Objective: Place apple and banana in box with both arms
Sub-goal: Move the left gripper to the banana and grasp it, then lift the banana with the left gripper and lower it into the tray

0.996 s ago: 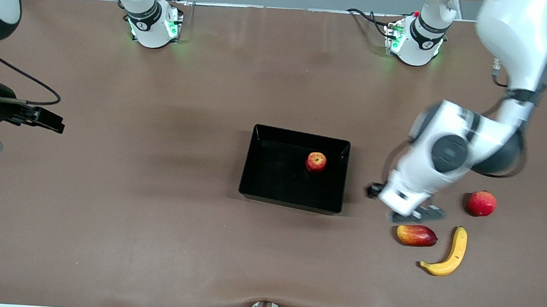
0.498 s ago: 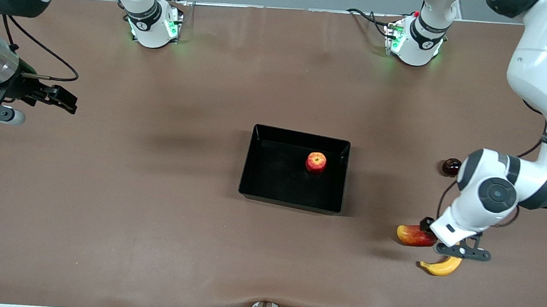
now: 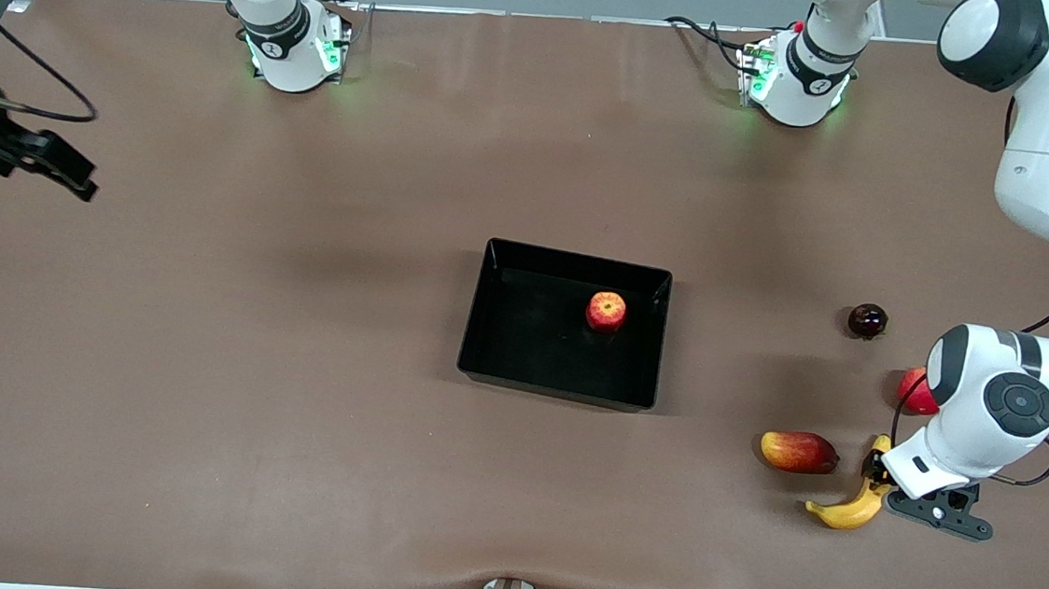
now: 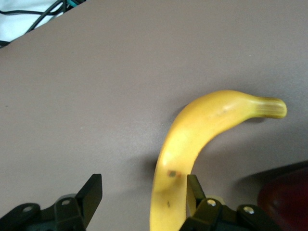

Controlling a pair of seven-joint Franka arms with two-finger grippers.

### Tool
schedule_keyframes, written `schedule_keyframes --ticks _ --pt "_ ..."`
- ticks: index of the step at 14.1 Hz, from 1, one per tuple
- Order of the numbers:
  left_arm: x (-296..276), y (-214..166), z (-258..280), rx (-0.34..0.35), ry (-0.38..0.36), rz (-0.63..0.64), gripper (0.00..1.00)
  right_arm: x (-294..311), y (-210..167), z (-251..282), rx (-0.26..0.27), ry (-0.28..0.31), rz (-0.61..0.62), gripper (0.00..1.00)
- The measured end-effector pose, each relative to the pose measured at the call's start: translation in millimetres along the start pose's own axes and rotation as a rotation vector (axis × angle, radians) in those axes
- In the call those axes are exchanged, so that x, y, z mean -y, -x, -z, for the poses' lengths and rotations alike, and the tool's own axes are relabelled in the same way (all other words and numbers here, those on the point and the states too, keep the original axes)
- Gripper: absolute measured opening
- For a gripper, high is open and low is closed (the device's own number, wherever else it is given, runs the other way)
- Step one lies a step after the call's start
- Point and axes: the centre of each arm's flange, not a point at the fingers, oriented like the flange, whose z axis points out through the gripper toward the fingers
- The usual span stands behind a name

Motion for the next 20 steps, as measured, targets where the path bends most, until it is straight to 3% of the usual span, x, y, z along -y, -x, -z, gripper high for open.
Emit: schedule_keyframes --ticks 5,7,8,11,15,20 --pt "4.8 11.3 -22.0 0.005 0.063 0.08 0.79 -20.7 -3.0 -5.5 0.031 0.003 0.126 1.0" --pt "10.2 14.1 -23.4 0.007 0.067 0.096 0.74 -30.1 -5.1 -5.9 0.031 0.003 0.158 1.0" --pt "10.7 14.5 -23.6 0.007 0.068 0.097 0.68 -32.9 -5.8 -5.9 0.03 0.002 0.167 1.0" --pt "13.0 11.7 -20.0 0.005 0.067 0.101 0.34 -33.3 -6.2 -5.9 0.03 -0.023 0.181 1.0" --pt "21.9 3.5 3.0 0.016 0.057 0.105 0.34 -38.7 -7.3 -6.1 0.035 -0.074 0.169 1.0" --pt "6.9 -35.5 135.8 0.045 0.092 0.104 0.34 -38.8 -7.5 -6.2 0.035 -0.08 0.169 1.0"
